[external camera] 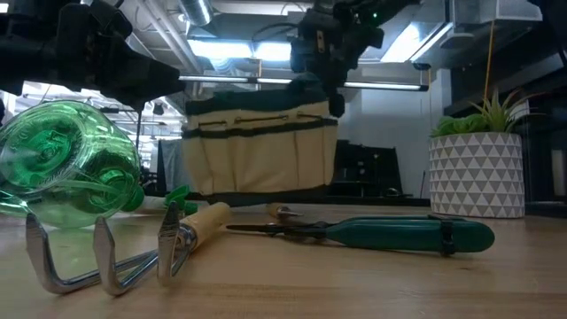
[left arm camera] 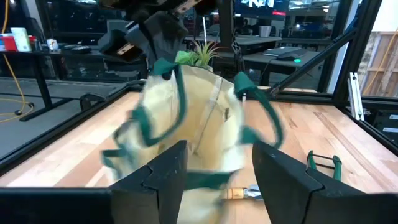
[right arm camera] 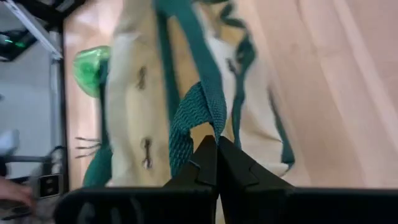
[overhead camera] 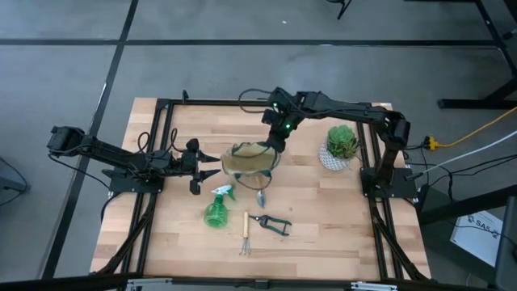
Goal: Pick & Place Garden tools in Gardening bag
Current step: Prepare the gardening bag
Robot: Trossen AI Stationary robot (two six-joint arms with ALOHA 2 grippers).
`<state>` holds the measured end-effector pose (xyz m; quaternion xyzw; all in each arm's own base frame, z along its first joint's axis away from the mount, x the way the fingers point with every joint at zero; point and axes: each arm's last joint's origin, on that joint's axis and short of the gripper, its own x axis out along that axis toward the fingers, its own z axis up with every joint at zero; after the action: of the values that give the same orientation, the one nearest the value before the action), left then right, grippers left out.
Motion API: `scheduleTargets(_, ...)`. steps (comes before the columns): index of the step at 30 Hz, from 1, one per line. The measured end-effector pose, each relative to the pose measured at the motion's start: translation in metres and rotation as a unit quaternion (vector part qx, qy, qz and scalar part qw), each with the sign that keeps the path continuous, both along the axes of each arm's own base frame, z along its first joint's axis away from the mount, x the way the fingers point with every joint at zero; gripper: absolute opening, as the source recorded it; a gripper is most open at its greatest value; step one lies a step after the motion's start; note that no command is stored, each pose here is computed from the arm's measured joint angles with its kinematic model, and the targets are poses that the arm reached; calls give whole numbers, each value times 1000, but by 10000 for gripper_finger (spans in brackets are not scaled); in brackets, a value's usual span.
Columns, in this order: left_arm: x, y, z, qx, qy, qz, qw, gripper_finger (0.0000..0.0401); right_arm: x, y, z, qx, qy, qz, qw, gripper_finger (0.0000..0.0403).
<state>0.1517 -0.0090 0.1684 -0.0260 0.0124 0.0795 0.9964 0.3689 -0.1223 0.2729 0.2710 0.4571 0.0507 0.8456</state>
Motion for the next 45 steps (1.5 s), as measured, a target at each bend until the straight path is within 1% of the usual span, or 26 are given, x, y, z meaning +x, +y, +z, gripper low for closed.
scheduleTargets(7, 0, 0, 0, 0, 0, 0, 1000, 177, -2, -30, 13, 35, -75, -44, 996, 0)
scheduleTargets(11, 0, 0, 0, 0, 0, 0, 1000, 176, -2, -39, 15, 40, -86, -64, 993, 0)
scheduleTargets(15, 0, 0, 0, 0, 0, 0, 1000, 177, 0, -39, 14, 52, -97, -55, 992, 0)
scheduleTargets(18, 0, 0, 0, 0, 0, 0, 1000, 177, 6, -34, 18, 60, -125, -39, 990, 0)
scheduleTargets(23, 0, 0, 0, 0, 0, 0, 1000, 177, 13, -25, 20, 61, -137, -25, 988, 0)
scheduleTargets(26, 0, 0, 0, 0, 0, 0, 1000, 178, 19, -18, 16, 57, -138, -17, 989, 0)
scheduleTargets(28, 0, 0, 0, 0, 0, 0, 1000, 177, 26, -12, 14, 49, -152, -8, 987, 0)
scheduleTargets(32, 0, 0, 0, 0, 1, 0, 1000, 176, 38, -5, 0, 53, -148, 5, 988, 0)
scheduleTargets(39, 0, 0, -1, 0, 3, 0, 1000, 176, 53, -6, -33, 81, -126, 20, 989, 0)
scheduleTargets(45, 0, 0, -1, 0, 3, 0, 1000, 178, 55, -15, -45, 83, -118, 14, 989, 0)
